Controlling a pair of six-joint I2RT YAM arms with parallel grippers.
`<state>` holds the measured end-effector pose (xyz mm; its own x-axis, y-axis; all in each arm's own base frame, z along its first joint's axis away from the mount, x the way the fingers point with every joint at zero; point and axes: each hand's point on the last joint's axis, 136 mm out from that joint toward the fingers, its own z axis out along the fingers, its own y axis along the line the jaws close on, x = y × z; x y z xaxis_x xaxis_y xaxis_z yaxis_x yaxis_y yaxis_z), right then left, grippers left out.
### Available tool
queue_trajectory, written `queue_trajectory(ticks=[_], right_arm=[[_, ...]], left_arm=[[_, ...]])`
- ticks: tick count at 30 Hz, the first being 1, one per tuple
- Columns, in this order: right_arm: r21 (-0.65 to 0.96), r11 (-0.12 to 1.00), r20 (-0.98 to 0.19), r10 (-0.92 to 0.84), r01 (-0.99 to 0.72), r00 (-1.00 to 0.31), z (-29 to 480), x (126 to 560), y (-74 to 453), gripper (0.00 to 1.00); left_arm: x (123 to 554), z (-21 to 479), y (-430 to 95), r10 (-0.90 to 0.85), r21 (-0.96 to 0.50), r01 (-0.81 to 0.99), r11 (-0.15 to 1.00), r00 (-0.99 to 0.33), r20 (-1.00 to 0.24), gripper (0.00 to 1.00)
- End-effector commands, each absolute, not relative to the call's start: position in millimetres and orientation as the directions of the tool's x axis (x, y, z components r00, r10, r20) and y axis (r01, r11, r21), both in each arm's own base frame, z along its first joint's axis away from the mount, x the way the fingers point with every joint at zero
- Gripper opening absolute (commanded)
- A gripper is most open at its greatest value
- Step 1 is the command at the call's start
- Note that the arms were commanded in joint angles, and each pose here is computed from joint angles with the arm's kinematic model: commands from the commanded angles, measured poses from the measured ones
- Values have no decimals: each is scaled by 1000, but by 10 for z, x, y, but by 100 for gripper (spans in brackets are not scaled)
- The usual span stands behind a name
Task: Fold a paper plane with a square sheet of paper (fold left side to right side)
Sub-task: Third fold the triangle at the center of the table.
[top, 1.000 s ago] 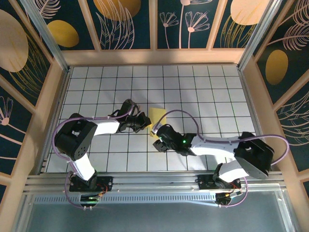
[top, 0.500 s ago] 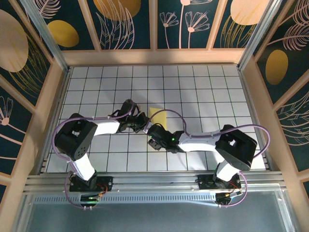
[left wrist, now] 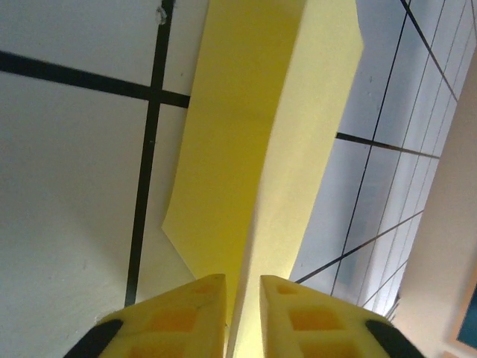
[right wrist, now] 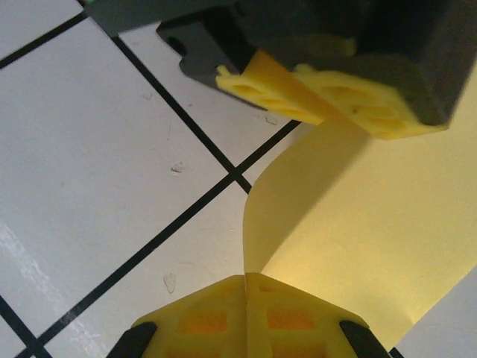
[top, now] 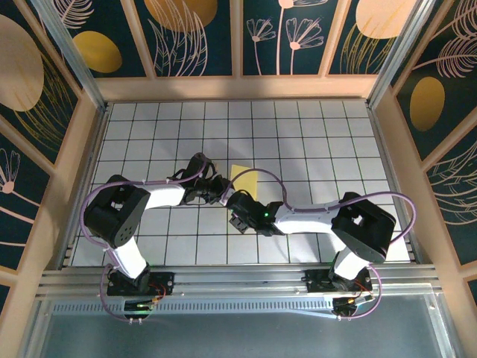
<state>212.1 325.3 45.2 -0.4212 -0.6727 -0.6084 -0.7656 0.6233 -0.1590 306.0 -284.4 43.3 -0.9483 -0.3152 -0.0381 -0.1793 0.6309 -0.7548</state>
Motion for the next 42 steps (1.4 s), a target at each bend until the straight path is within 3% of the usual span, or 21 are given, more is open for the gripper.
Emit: queue_trajectory(ticks=[1, 8, 18, 24, 34, 42], right_arm=[[-108, 630, -602, -657, -769, -453, 435, 2049, 3204, 0], [18, 636, -596, -613, -772, -519, 439, 2005, 3184, 0], [212, 635, -584, -527, -743, -617, 419, 1978, 3178, 0], [287, 633, -578, -483, -719, -657, 437, 2002, 3179, 0], [354, 624, -567, -449, -697, -690, 465, 2042, 3149, 0], [391, 615, -560, -432, -685, -707, 496, 2098, 3154, 0]], left_arm=[[3166, 717, -2821, -319, -760, -133, 636, -942, -102, 31], [3278, 900, -2510, -350, -728, -118, 675, -920, -175, 41], [3323, 855, -2781, -230, -763, -34, 646, -961, -152, 25], [3331, 591, -3005, -133, -728, -2, 686, -984, -122, 20], [3315, 196, -3184, -63, -670, 3, 743, -995, -74, 18], [3342, 229, -3213, -57, -668, 19, 744, -994, -91, 18]])
